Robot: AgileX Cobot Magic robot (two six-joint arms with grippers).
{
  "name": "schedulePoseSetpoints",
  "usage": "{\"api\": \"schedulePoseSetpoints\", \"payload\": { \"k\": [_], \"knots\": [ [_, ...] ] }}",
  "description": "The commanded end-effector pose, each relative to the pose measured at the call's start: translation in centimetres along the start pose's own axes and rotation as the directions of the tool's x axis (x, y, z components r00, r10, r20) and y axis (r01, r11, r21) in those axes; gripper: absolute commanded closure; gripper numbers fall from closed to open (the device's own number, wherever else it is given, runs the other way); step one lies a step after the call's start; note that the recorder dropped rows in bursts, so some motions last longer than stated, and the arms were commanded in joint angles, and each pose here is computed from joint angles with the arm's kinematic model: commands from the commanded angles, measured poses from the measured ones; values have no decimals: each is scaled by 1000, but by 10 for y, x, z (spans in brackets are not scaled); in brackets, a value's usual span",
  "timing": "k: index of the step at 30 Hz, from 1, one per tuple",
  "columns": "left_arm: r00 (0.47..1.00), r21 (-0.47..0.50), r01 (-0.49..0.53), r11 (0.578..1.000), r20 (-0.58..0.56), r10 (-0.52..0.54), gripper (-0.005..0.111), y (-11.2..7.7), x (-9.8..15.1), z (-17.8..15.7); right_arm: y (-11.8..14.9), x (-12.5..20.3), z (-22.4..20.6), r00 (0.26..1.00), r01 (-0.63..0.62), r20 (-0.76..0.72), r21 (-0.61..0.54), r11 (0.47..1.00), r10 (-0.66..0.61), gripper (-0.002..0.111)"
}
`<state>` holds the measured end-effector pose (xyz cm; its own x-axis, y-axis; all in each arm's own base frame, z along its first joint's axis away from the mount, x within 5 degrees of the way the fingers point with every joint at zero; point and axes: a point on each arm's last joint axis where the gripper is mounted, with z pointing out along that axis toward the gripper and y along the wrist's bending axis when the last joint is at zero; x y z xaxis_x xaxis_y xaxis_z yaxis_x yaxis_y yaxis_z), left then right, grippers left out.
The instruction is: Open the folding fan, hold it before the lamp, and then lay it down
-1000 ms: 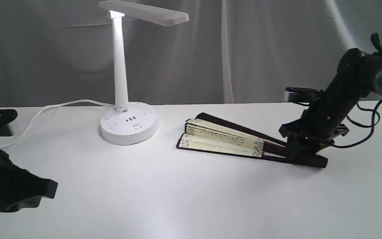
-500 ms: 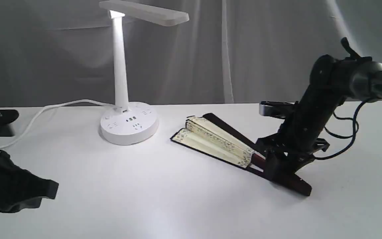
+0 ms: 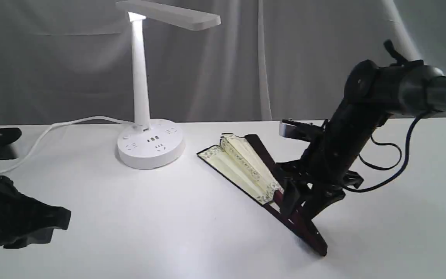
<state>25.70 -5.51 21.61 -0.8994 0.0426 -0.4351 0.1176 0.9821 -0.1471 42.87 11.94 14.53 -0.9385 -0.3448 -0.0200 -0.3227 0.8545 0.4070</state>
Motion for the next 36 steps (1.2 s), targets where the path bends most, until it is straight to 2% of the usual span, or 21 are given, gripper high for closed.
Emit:
{"api": "schedulePoseSetpoints", "payload": {
  "k": [1, 8, 12, 15, 17, 19, 23, 28, 33, 36],
  "knots": [
    [1000, 31, -6, 1000, 2, 6, 86, -4, -1, -1, -1, 2, -13, 1000, -8, 28, 1, 1000, 7, 62],
    [1000, 165, -8, 986, 27, 4, 86, -17, -4, -2, -26, 6, -38, 992, -81, 95, -24, 996, 83, 62],
    [996, 188, -5, 982, 88, -11, 86, -19, -9, -3, -35, -3, -49, 956, -127, 233, -217, 968, 178, 62],
    [994, 174, -13, 985, 110, -6, 86, -17, -11, -3, -44, -13, -49, 909, -152, 304, -396, 906, 286, 62],
    [993, 153, -39, 987, 118, 21, 86, -16, -12, -3, -49, -16, -41, 898, -164, 302, -446, 880, 321, 62],
    [992, 145, -51, 988, 118, 34, 86, -16, -14, -3, -56, -18, -28, 896, -164, 300, -463, 871, 328, 62],
    [996, 163, -43, 986, 81, 30, 86, -19, -27, 0, -67, -22, -9, 898, -124, 333, -434, 892, 287, 62],
    [999, 183, -33, 983, 16, 31, 86, -21, -41, 15, -78, -28, 1, 864, -160, 383, -403, 901, 325, 62],
    [999, 185, -24, 982, -29, 30, 86, -20, -43, 29, -84, -31, 13, 840, -200, 381, -447, 872, 387, 62],
    [999, 185, -24, 982, -41, 33, 86, -21, -42, 32, -85, -33, 21, 825, -220, 360, -505, 834, 436, 62]
  ]
}}
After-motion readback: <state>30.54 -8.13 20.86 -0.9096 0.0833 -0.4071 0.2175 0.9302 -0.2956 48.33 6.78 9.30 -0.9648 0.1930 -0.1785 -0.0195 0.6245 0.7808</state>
